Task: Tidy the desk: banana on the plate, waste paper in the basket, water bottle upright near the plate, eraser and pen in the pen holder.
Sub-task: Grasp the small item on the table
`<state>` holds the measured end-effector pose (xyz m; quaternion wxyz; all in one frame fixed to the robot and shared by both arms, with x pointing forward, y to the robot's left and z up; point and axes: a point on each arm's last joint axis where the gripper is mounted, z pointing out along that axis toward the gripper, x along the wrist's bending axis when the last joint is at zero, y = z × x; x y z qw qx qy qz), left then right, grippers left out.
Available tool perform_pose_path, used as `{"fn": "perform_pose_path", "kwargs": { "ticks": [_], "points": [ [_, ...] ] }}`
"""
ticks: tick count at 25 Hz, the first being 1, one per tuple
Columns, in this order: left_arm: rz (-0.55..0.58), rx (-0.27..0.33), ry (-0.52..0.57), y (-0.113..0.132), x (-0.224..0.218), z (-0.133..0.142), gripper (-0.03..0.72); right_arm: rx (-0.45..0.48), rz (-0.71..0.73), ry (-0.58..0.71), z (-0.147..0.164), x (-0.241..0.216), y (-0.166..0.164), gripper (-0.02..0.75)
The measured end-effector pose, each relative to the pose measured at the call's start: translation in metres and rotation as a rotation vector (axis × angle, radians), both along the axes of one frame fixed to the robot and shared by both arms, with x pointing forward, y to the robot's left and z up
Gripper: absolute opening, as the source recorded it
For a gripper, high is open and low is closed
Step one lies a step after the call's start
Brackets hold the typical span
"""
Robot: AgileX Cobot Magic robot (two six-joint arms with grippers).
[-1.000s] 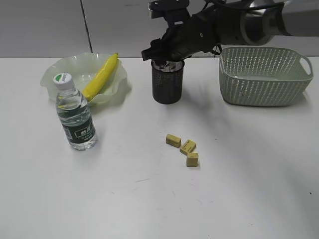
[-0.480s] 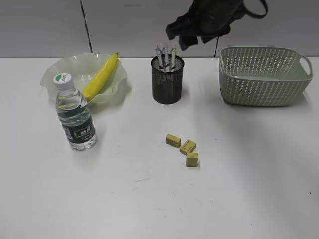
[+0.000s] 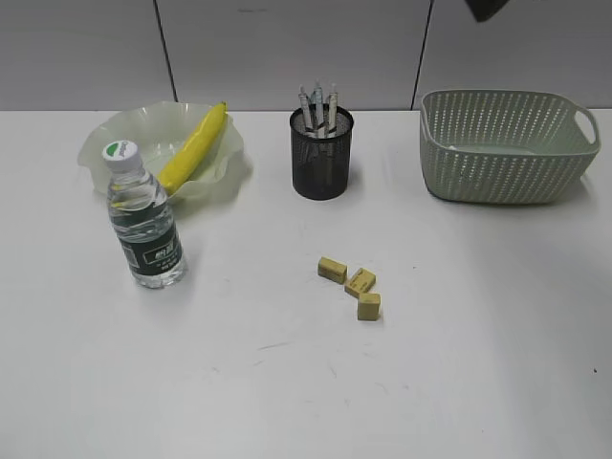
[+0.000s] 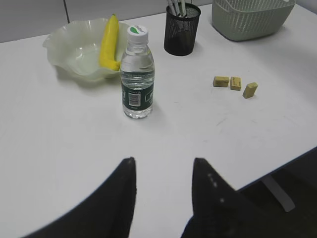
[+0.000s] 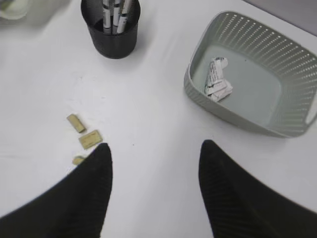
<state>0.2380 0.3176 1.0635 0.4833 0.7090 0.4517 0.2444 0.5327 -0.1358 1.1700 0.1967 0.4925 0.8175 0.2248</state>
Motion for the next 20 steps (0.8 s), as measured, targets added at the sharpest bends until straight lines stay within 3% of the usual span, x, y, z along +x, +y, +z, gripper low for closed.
{"fn": "perform_pose_path", "kwargs": {
  "ticks": [3, 10, 20],
  "points": [
    [0.000, 0.000, 0.000, 0.000, 0.000, 0.000, 0.288, 0.032, 0.014, -0.025, 0.019, -0.037, -0.020, 0.448],
    [0.001, 0.001, 0.000, 0.000, 0.000, 0.000, 0.288, 0.048, 0.021, -0.041, 0.008, -0.128, -0.074, 0.448],
    [0.007, 0.007, -0.006, 0.001, 0.000, 0.000, 0.288, 0.119, 0.031, -0.119, -0.067, -0.242, -0.140, 0.448]
  ]
}}
